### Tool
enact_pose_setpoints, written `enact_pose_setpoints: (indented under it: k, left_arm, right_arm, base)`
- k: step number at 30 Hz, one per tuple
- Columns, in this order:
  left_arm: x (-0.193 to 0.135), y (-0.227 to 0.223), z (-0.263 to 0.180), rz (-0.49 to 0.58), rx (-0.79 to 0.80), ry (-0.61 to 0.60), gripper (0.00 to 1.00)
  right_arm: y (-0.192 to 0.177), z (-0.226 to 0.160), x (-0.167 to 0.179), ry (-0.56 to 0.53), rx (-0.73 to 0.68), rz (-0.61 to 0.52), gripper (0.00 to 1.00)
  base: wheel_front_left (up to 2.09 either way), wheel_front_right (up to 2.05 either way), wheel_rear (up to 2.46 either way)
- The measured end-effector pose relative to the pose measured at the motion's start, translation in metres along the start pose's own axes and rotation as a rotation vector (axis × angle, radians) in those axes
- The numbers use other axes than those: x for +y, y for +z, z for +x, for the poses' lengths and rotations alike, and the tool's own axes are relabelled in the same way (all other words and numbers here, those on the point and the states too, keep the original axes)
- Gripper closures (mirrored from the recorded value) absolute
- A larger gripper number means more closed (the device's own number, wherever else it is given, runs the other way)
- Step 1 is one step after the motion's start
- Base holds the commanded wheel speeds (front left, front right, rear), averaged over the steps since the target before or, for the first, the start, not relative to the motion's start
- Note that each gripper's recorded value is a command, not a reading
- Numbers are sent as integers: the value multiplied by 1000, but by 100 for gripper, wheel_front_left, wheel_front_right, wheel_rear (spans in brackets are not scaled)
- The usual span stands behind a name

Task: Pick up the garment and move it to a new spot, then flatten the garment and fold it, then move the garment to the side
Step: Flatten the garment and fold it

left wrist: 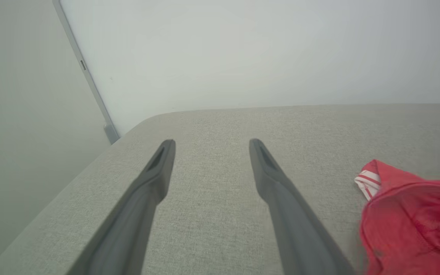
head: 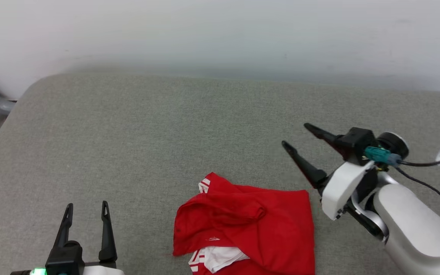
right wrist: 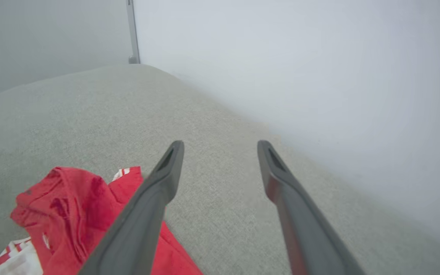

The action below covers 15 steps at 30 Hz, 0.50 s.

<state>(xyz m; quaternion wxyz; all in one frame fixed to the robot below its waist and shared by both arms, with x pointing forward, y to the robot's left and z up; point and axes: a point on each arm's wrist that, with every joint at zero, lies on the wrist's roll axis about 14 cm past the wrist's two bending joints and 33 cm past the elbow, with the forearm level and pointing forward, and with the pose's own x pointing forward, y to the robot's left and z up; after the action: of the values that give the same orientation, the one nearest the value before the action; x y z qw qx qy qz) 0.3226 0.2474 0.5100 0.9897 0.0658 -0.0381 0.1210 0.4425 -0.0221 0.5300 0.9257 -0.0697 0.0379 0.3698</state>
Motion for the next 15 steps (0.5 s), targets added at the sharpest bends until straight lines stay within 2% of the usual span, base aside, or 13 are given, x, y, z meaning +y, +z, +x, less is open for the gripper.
enact_pose_setpoints:
  k: [3, 7, 11, 15]
  left_arm:
    - [-6, 3, 0, -1, -11, -21, 0]
    - [-13, 9, 0, -1, -31, -48, 0]
    - [-20, 12, -1, -6, -44, -73, 0]
    - [-25, 18, -1, -10, -63, -90, 0]
  right_arm:
    - [15, -21, -29, -136, -112, -1, 0]
    - [21, -55, -50, -289, -206, -4, 0]
    - [24, -90, -62, -431, -286, 8, 0]
    - [15, -122, -64, -557, -329, 77, 0]
  base:
    - [0, 0, 0]
    - [0, 0, 0]
    - [0, 0, 0]
    - [0, 0, 0]
